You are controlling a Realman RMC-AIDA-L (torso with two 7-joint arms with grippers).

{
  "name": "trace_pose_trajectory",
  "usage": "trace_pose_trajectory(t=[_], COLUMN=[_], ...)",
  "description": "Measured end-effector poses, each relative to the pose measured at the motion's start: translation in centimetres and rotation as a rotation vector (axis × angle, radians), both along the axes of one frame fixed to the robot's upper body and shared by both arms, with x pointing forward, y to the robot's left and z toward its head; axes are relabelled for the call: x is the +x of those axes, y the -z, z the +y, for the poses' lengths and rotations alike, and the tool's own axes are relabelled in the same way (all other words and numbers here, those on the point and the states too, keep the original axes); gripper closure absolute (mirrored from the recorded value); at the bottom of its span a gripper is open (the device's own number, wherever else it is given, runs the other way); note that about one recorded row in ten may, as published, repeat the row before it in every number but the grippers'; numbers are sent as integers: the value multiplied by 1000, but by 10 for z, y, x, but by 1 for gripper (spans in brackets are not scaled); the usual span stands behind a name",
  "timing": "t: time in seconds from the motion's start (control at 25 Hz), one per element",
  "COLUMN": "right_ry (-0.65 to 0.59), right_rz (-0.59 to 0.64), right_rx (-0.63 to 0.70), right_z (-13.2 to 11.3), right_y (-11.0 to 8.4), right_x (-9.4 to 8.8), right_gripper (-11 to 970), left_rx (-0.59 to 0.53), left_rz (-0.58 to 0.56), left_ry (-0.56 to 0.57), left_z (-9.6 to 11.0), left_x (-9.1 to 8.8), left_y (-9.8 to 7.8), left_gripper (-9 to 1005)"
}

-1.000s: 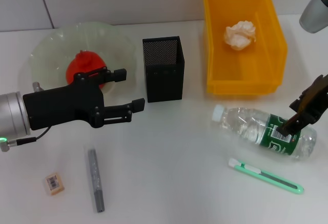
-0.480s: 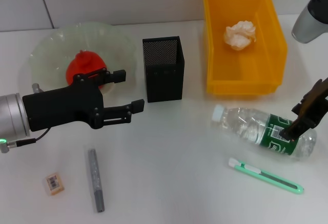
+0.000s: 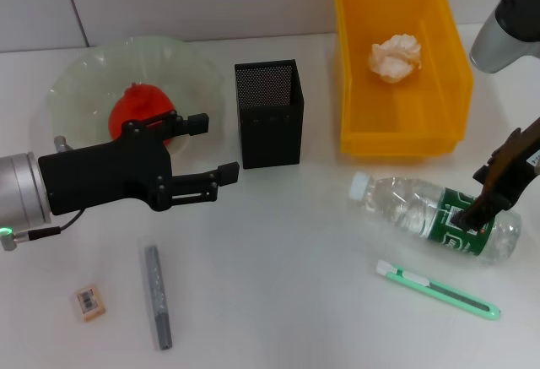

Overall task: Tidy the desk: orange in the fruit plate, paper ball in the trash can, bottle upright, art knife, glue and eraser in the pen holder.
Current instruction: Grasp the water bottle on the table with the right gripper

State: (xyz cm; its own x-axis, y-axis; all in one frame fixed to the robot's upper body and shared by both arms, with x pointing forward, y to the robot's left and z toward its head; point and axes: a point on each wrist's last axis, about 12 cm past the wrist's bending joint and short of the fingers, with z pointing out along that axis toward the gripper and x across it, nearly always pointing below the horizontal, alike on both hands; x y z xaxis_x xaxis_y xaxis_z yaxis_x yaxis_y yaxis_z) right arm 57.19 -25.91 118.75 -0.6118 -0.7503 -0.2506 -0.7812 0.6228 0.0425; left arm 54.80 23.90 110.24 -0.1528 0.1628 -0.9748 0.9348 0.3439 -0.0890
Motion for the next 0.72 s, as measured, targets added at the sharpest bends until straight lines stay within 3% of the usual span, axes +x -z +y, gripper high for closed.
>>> trace_pose_trajectory(t=[0.72], right_ry=[-14], right_rz=[2], right_rx=[-35], right_z=[5], right_y=[19], right_x=[3], right_gripper=[129], left_rx=[4], left_rz=[2], left_ry=[0], left_z=[0], left_x=[0], left_y=[1], left_gripper=[169])
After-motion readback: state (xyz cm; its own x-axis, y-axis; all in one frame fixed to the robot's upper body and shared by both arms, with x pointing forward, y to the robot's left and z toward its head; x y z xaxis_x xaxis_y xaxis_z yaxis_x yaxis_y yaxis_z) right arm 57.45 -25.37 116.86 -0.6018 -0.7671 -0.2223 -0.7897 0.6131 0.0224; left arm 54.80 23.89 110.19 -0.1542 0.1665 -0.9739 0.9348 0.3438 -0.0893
